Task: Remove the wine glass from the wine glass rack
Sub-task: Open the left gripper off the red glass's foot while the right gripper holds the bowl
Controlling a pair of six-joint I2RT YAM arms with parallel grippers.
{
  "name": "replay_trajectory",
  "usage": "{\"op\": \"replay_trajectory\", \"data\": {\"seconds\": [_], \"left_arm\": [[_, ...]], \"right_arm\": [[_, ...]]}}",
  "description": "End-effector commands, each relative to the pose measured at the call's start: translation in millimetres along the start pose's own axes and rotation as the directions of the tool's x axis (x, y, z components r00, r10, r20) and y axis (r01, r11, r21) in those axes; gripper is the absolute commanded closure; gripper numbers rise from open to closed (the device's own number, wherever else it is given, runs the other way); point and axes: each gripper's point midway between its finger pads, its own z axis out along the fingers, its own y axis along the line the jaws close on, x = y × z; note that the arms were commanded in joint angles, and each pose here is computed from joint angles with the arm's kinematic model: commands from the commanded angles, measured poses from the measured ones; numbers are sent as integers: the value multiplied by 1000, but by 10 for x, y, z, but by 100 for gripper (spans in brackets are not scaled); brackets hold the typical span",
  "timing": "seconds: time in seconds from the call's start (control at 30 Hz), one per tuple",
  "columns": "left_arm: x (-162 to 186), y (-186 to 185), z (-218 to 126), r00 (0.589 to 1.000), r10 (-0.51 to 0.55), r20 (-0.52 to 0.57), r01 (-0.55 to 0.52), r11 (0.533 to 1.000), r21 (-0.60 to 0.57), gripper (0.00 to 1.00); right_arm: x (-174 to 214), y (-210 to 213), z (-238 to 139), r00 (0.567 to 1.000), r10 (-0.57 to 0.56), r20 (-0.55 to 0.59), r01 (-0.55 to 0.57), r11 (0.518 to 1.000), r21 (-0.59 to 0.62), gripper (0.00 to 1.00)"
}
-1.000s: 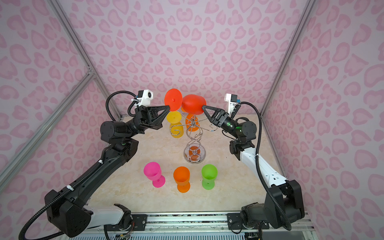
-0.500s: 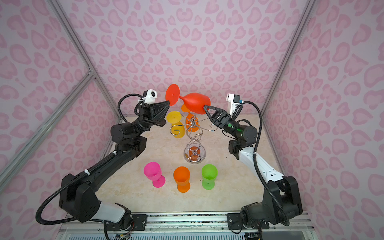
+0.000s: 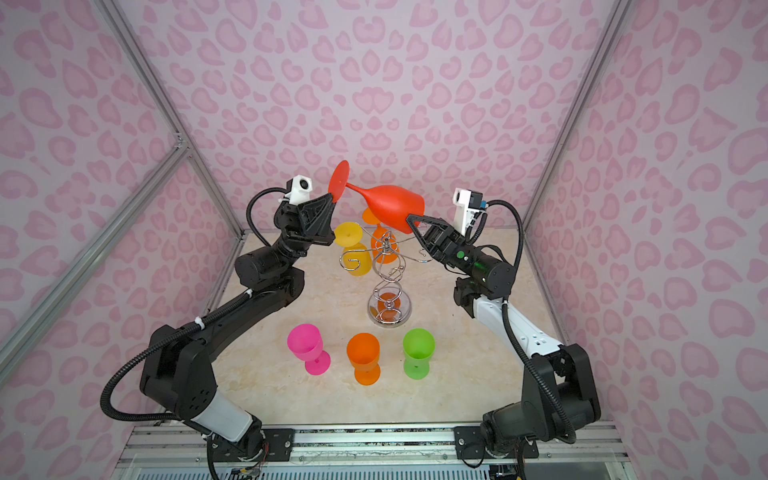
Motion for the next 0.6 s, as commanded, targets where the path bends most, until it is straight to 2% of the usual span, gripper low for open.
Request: {"op": "replay_trajectory", "data": {"seconds": [0.0,0.2,0.3,0.4,0.57], "left_arm": [[65,91,2,990,-133,-49,132,991,-31,88],[65,100,6,990,-126,-56,125,992,-26,79],[75,104,3,992,-113,-62,112,993,-29,76],[100,92,7,993,-87,-74,85,996,-32,70],[169,69,13,994,-29,-103,25,999,-39,55]], "right_arm": [[59,161,27,998,-44,-34,43,998,-55,91],[-33,193,43,998,-62,-17,61,997,-53,100],[-89,161,44,998,-68,-10,67,997,-27,100],[-158,98,40,997,-74,-5,74,997,19,100],[-288,-18,6,995,-103,-10,103,986,132,100]]}}
